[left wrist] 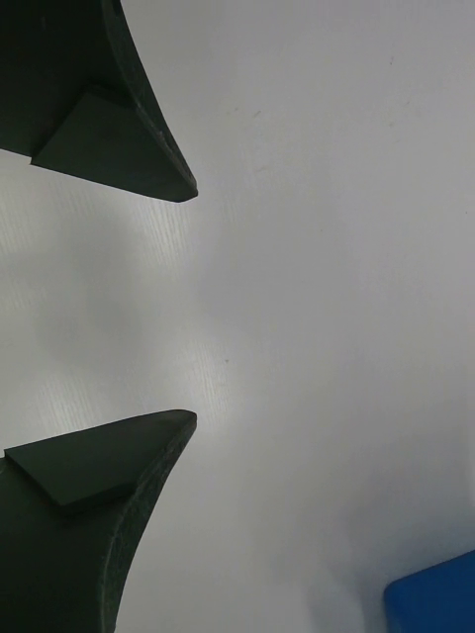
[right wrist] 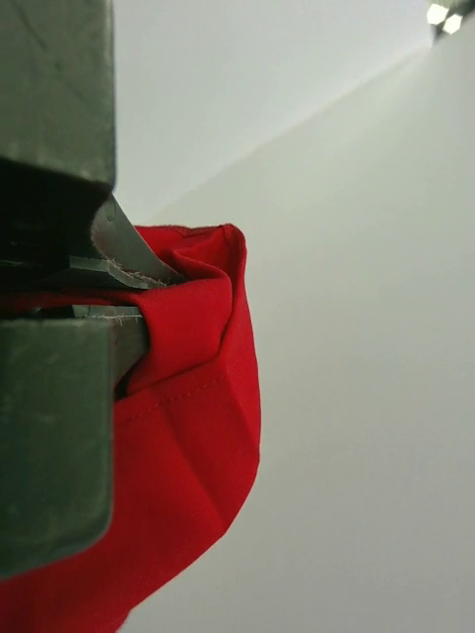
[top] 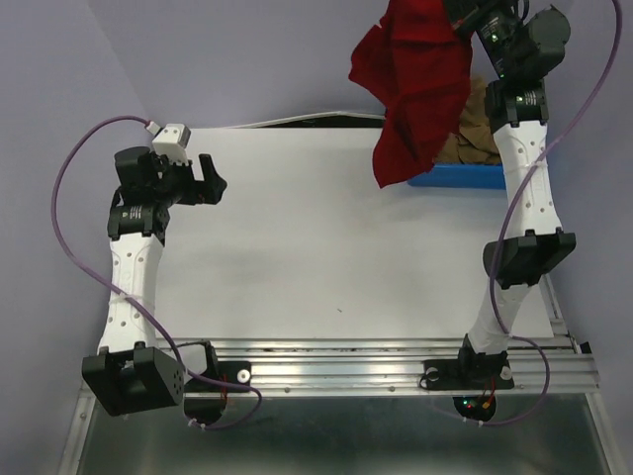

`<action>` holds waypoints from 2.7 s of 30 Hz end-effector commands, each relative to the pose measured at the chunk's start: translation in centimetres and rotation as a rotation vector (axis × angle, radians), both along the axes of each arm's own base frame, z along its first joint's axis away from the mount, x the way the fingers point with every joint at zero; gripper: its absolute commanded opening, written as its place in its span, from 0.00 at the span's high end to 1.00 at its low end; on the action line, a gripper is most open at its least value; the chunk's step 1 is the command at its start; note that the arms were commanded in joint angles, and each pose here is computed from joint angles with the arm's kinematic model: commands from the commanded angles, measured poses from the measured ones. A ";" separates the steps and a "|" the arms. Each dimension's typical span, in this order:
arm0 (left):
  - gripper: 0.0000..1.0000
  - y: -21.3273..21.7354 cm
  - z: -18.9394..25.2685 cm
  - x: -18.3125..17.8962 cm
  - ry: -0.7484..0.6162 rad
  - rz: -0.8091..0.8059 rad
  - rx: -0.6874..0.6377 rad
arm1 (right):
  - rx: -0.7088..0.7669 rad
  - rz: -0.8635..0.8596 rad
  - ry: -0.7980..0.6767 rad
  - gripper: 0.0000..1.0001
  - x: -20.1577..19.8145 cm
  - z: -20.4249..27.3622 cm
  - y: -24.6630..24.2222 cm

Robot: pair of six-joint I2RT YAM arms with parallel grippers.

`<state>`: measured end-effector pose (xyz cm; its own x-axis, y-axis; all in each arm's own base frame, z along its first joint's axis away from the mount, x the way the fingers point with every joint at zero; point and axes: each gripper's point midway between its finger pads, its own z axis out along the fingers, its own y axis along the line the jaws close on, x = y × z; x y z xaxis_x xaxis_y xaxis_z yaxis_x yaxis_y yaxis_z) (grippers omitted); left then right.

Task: Fold and stack the skirts
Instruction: Move the skirt to the center of the board

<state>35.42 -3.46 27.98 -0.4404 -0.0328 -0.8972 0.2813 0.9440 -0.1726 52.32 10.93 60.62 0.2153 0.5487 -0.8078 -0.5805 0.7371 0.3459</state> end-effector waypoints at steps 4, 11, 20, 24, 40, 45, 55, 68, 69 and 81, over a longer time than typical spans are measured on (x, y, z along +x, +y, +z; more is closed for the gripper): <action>0.01 0.3 3.8 -0.7 -0.079 -0.030 -0.066 | 0.245 0.133 -0.496 0.99 -16.8 16.4 -0.1; 0.02 0.3 4.6 -1.3 -0.148 -0.042 -0.058 | 0.242 0.405 -0.224 0.99 -15.3 9.5 7.9; 0.06 -0.6 1.4 -3.0 -0.139 -0.167 0.026 | 0.160 0.688 0.462 0.99 -9.3 -16.8 16.8; 0.07 -0.4 -0.6 -3.4 -0.109 -0.198 0.085 | 0.138 0.836 0.564 0.99 -12.3 -21.9 21.0; 0.16 0.0 -8.8 -2.4 0.114 -0.223 0.114 | 0.044 0.804 0.941 0.53 -12.8 -40.6 14.9; 0.20 -1.7 -12.5 -1.0 0.195 -0.239 0.128 | -0.162 0.611 0.997 0.23 -9.8 -44.4 12.1; 0.21 -5.2 -14.0 0.8 0.073 -0.508 0.187 | -0.600 0.395 0.847 0.02 -8.2 -39.2 7.1; 0.21 -9.8 -13.9 13.5 0.046 -0.659 0.093 | -1.019 0.443 1.090 0.21 -17.3 -50.8 6.7; 0.21 -10.3 -14.2 13.8 0.052 -0.668 0.091 | -1.029 0.433 1.106 0.23 -17.2 -51.4 6.5; 0.22 -15.1 -18.4 12.4 0.143 -0.818 0.033 | -1.155 0.419 0.987 0.37 -16.7 -52.2 5.4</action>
